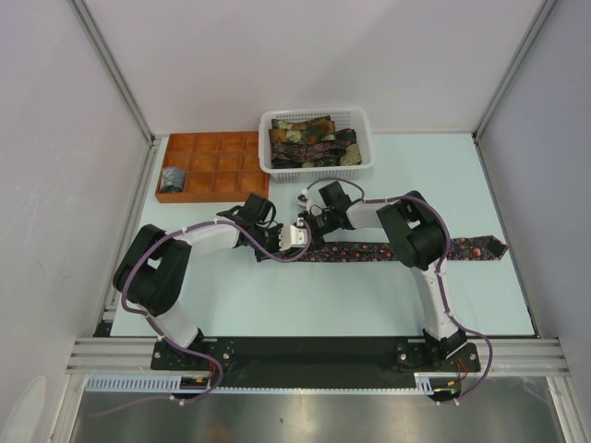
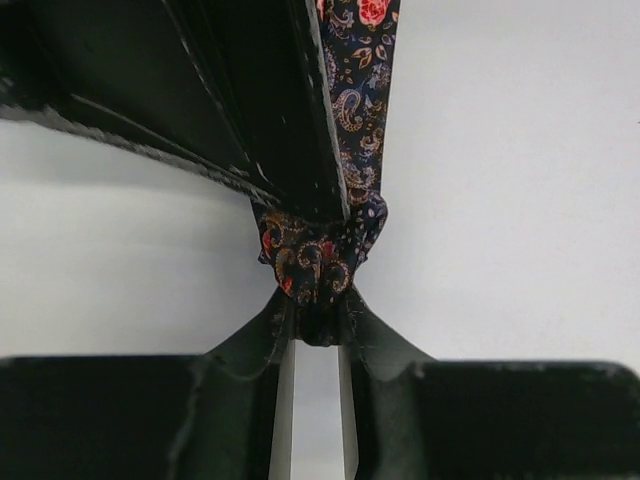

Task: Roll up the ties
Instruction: Roll the tie at the center of the board.

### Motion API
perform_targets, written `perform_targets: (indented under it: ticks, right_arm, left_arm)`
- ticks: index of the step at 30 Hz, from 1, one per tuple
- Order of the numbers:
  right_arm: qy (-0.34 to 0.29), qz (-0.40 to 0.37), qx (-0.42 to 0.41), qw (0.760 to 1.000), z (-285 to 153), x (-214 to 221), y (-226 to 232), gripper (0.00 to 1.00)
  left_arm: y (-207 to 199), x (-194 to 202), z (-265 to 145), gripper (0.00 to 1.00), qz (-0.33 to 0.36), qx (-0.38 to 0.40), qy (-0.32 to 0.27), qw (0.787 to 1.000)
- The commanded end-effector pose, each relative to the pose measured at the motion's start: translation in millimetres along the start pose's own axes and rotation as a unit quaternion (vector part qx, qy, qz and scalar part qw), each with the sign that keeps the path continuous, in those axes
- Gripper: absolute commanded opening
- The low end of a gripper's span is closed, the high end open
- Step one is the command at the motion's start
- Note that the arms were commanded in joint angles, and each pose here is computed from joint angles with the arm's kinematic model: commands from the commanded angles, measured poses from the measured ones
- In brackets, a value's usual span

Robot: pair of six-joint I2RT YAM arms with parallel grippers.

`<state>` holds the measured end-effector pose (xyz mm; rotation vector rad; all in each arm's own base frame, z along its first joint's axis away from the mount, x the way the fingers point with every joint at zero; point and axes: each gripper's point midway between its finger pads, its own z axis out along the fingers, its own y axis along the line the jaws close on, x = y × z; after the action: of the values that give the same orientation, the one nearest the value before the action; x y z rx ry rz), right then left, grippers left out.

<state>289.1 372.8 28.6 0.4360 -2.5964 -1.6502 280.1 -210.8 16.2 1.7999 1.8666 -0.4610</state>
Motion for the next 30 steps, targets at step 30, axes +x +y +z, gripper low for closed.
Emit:
perform_targets:
  ticks: [30]
  right_arm:
    - [0.040, -0.134, 0.195, 0.971, -106, 4, -43, 0.27]
  left_arm:
    - [-3, -6, -7, 0.13, -0.004, 0.004, -0.002, 1.000]
